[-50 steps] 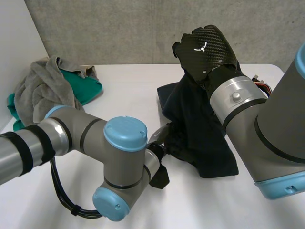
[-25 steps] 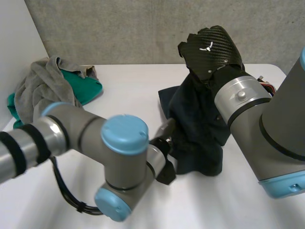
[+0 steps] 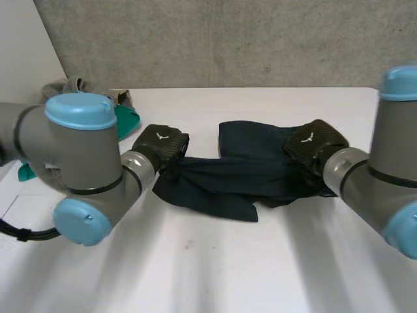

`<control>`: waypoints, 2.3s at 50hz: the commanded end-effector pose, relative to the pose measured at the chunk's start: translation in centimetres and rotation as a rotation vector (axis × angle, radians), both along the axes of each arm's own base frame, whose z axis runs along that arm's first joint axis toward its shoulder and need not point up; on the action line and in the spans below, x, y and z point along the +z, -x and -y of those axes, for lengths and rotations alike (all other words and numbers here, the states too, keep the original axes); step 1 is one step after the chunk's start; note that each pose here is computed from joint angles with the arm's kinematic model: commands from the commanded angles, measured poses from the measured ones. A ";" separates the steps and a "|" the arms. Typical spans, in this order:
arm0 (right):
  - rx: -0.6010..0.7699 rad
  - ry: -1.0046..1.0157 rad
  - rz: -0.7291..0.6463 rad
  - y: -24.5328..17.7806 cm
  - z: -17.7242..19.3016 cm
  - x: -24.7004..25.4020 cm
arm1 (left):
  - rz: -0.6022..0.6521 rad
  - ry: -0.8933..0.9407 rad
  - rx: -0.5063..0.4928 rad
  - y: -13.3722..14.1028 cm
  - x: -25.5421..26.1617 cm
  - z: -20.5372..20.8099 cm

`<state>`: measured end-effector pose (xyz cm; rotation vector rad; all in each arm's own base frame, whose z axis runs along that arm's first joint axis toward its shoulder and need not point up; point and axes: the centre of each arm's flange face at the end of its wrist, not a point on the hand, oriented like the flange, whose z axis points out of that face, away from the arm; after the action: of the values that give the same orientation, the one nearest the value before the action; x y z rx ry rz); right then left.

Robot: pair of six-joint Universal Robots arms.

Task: Fold the laundry.

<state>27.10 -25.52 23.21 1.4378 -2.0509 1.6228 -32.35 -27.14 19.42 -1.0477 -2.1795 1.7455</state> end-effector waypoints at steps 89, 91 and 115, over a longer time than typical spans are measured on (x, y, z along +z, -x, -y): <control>0.021 0.105 0.123 -2.7 3.4 -6.7 | 0.180 0.267 -0.043 0.1 -1.9 -0.1; 0.013 0.097 0.138 -2.6 3.2 -6.6 | 0.182 0.266 -0.041 -0.5 -0.8 -1.0; -0.006 0.070 0.168 -1.9 2.4 -6.3 | 0.195 0.036 0.018 -4.3 -4.7 -3.4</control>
<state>28.98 -27.92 17.00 1.3116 -2.0563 1.8533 -27.97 -22.58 15.96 -1.2704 -2.2612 1.7724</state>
